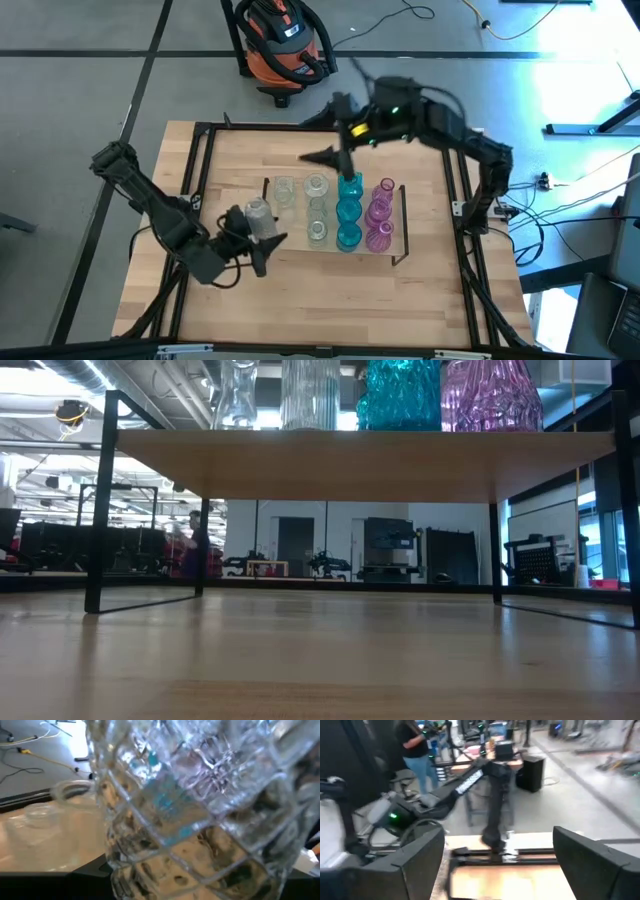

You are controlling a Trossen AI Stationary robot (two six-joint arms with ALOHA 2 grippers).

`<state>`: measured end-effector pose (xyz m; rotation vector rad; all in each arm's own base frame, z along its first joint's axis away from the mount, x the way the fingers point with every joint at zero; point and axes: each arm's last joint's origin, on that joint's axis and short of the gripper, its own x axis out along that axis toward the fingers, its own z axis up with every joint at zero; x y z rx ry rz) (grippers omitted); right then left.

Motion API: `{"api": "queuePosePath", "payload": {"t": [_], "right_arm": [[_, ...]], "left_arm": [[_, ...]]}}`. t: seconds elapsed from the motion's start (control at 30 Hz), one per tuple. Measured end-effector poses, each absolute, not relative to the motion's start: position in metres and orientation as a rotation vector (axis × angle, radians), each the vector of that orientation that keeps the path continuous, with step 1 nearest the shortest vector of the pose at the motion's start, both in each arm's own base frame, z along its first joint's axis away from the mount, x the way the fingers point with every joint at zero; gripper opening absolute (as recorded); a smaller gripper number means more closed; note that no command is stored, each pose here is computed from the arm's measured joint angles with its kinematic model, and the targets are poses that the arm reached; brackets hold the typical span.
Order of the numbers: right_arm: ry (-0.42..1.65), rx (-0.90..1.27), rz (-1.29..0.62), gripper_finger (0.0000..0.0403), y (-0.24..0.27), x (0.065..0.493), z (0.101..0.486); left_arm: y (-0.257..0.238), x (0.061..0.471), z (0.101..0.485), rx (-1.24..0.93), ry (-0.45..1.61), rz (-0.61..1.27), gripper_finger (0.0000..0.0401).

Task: Sort vases onto shelf
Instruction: Put the transparent vase on the shelf

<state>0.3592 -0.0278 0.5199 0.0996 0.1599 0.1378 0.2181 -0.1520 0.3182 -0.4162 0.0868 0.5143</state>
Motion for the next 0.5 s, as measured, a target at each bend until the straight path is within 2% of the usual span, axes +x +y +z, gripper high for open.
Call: {"api": "queuePosePath", "payload": {"t": [0.2, 0.5], "right_arm": [[0.189, 0.148, 0.298, 0.0347, 0.010, 0.381, 0.505], [0.194, 0.210, 0.353, 0.0346, 0.055, 0.404, 0.489]], "left_arm": [[-0.163, 0.220, 0.320, -0.344, 0.075, 0.480, 0.0232], [-0.157, 0.226, 0.321, -0.278, 0.105, 0.456, 0.0232]]}}
